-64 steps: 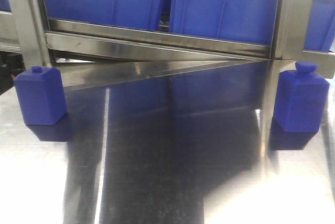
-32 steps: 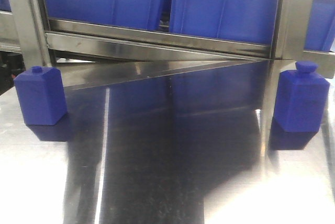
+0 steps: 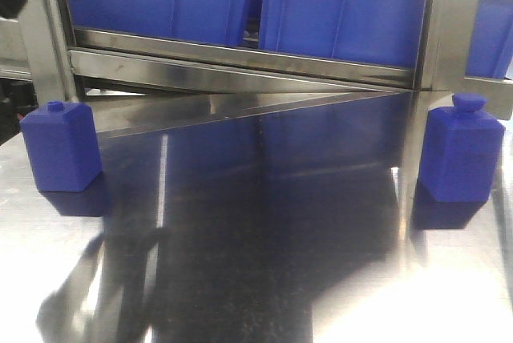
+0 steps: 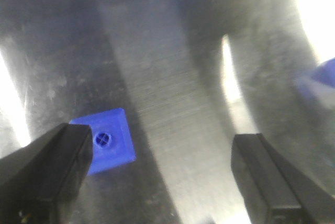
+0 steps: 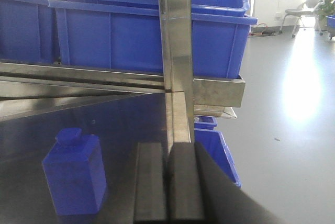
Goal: Pick and sort blue part to right shelf
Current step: 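Lower the left gripper onto the nearer blue bottle-shaped part and close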
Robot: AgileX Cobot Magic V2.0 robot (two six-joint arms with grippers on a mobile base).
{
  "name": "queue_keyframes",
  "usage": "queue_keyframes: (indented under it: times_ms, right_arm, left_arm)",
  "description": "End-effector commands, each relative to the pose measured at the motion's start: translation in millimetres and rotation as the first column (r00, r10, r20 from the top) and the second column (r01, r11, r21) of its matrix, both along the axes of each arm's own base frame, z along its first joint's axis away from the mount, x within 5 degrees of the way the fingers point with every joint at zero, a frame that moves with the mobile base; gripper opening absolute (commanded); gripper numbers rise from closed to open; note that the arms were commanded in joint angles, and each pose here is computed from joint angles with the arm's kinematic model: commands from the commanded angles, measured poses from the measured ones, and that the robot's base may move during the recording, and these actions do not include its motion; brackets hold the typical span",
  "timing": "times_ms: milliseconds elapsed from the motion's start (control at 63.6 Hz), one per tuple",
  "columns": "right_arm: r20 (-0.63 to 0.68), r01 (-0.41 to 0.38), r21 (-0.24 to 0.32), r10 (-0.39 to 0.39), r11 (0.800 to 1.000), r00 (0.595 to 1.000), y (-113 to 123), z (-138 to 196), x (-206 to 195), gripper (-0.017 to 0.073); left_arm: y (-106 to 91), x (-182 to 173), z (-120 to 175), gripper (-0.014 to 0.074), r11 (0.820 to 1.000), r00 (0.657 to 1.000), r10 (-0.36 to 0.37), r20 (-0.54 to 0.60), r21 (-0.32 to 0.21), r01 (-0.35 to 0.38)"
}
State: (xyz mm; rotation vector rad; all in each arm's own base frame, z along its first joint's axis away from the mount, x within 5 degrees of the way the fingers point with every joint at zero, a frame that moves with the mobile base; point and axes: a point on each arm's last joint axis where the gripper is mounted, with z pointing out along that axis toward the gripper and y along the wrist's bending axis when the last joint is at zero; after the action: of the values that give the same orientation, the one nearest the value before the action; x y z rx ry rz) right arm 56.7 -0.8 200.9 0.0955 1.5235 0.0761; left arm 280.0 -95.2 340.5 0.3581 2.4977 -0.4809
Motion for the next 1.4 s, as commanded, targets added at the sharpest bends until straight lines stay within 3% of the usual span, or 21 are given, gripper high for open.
queue_keyframes:
  times_ms: [0,236,629,1117,1384]
  right_arm:
    - [0.130,0.012,-0.010,-0.010,1.000,0.991,-1,17,-4,0.0034]
    - [0.130,0.012,-0.010,-0.010,1.000,0.991,-1,17,-4,0.0034]
    - [0.129,0.012,-0.010,-0.010,1.000,0.992,-1,17,-4,0.0034]
    - [0.125,0.011,-0.010,-0.010,1.000,0.992,-1,16,-4,0.0034]
    - [0.125,0.011,-0.010,-0.010,1.000,0.992,-1,16,-4,0.0034]
  left_arm:
    - [-3.9,10,13,0.0599,0.997,0.997,0.082,0.014,-0.014,-0.082]
    - [-4.4,32,-2,0.0598,0.984,0.975,0.155,-0.157,0.116,-0.138]
    - [-10.1,54,-50,0.0584,0.973,0.939,0.160,-0.305,0.211,-0.097]
    - [-14.3,69,-89,0.0577,0.966,0.897,0.170,-0.408,0.251,-0.068]
    - [-14.3,68,-88,0.0358,0.965,0.896,0.169,-0.410,0.252,-0.067]
